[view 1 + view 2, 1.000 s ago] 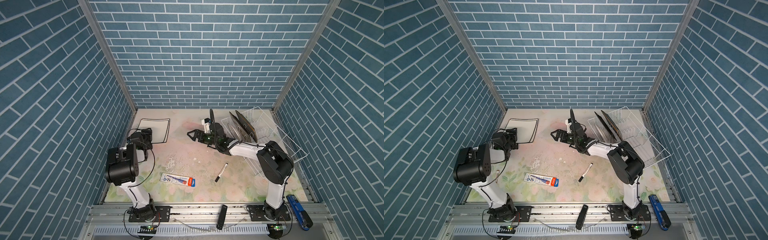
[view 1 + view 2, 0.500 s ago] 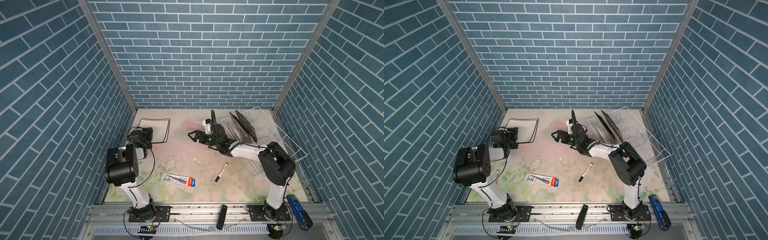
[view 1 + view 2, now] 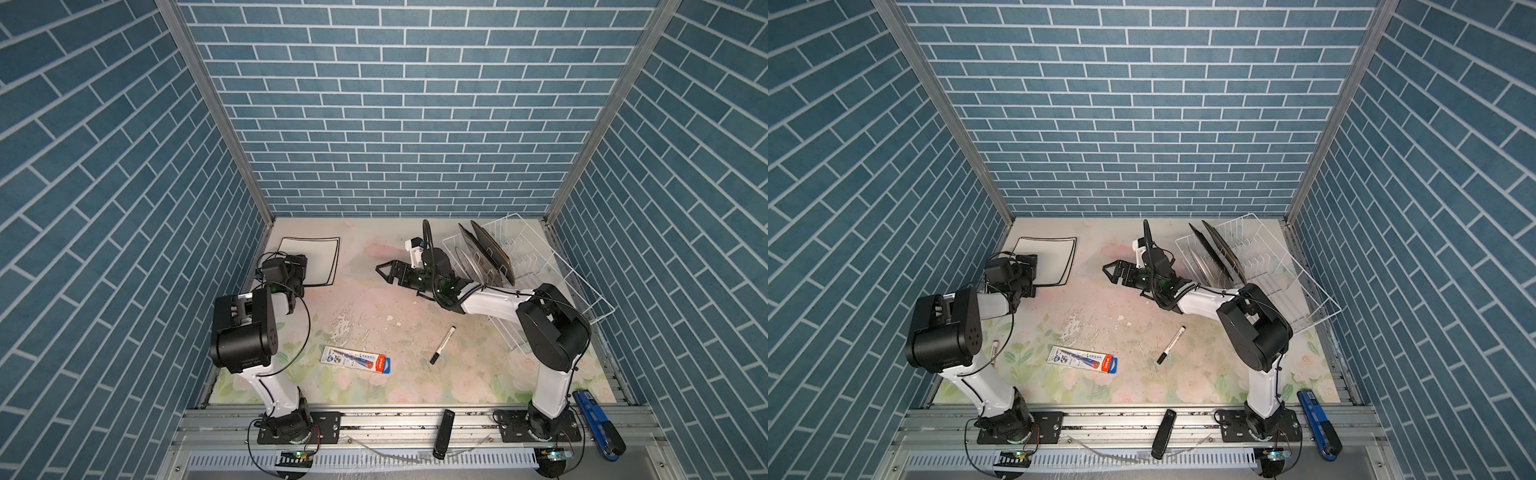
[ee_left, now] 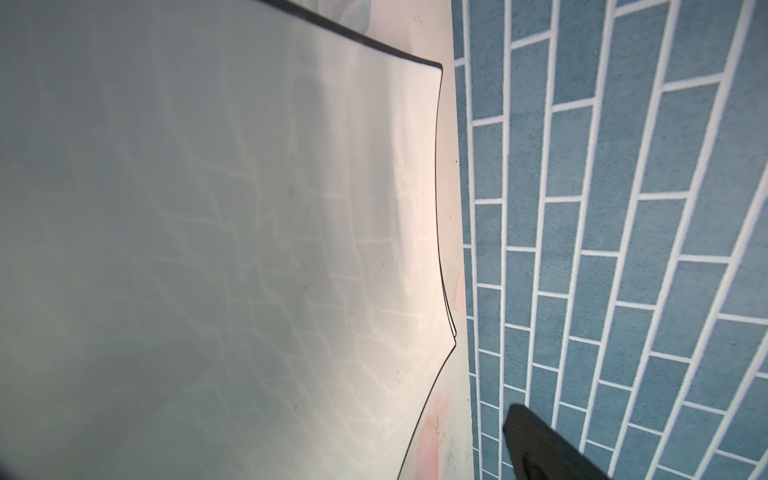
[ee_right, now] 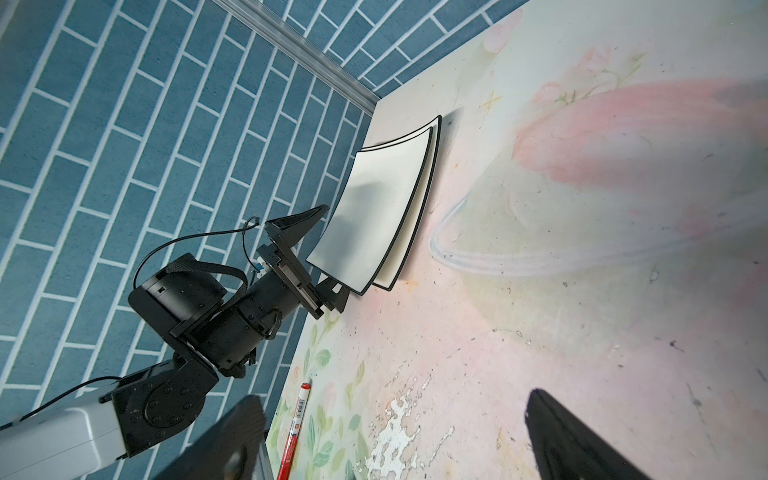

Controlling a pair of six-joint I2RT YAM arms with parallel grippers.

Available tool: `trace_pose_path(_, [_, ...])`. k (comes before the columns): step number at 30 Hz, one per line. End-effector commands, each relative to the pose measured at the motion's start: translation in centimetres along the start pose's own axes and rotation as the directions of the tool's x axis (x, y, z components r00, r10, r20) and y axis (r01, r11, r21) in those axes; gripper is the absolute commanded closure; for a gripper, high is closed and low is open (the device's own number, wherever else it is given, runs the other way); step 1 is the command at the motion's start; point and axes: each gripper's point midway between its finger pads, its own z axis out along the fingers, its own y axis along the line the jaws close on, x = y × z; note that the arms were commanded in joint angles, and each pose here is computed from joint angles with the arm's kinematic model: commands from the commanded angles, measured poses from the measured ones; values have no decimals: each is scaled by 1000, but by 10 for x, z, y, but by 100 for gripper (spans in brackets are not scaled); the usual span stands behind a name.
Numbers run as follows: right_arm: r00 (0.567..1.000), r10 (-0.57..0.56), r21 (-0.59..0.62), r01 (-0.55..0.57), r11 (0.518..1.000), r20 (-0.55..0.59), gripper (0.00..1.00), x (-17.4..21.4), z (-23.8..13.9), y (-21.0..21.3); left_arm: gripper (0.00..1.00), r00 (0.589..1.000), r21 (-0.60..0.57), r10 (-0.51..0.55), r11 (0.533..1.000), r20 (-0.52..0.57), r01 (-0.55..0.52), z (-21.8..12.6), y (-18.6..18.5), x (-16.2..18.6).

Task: Unload the plates from the dish rack

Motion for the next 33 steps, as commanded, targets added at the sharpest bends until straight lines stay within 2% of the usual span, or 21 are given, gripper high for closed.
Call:
trace_pose_path(1, [1000, 22, -19, -21, 1000, 21, 1, -1, -8, 7, 0, 1000, -100, 1, 995, -15, -2, 0, 23, 6])
trace_pose_path(33, [999, 18, -24, -18, 1000, 27, 1, -3, -14, 13, 0, 998, -244, 10, 969, -66, -25, -1, 25, 21])
